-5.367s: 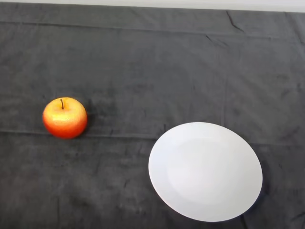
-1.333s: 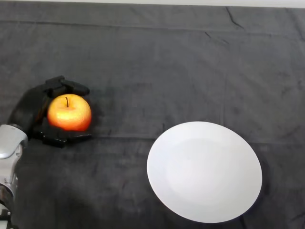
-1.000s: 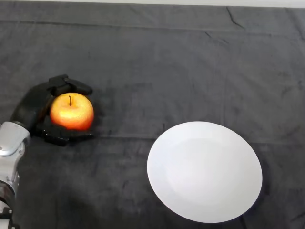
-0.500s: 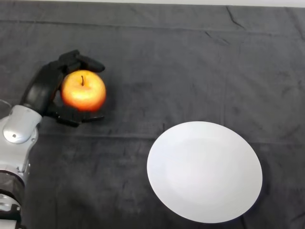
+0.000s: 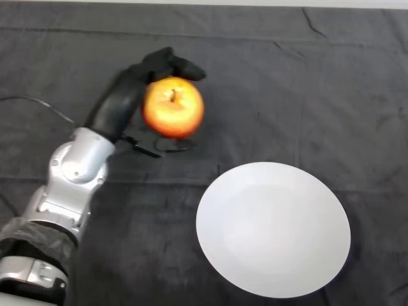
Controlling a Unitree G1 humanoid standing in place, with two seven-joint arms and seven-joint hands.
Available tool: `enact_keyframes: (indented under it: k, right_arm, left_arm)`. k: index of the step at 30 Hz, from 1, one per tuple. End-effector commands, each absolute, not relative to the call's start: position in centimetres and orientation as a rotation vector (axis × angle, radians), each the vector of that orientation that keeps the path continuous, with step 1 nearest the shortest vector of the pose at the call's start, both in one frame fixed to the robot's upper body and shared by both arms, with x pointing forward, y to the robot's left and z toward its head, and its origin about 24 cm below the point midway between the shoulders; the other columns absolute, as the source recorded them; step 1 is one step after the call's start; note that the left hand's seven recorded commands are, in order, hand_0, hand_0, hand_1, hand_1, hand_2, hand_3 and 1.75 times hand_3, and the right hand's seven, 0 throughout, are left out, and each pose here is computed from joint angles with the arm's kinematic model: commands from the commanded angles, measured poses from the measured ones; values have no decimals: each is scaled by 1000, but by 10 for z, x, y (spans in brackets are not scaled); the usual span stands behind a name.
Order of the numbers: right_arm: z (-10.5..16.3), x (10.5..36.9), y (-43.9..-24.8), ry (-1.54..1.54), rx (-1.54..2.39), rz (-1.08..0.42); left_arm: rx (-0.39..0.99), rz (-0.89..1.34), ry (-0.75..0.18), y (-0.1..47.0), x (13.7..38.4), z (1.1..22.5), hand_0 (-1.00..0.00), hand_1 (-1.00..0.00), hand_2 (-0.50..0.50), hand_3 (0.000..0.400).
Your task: Move the apple to the plate
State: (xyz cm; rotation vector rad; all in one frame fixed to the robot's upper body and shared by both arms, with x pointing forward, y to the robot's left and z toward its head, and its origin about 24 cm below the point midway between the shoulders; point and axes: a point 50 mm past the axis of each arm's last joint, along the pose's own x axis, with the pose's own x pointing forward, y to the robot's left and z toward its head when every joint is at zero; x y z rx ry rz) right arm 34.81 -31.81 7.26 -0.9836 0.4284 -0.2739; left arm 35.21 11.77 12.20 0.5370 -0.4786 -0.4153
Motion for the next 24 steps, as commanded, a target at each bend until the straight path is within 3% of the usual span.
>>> enact_keyframes:
  k: [1, 24]
  right_arm:
    - [61, 339, -324, 475, -971, -277]
    - [61, 338, -324, 474, -970, -277]
  left_arm:
    - [548, -442, -472, 112, 344, 115, -1000, -1000, 0, 400]
    - [532, -632, -486, 52, 313, 103, -1000, -1000, 0, 400]
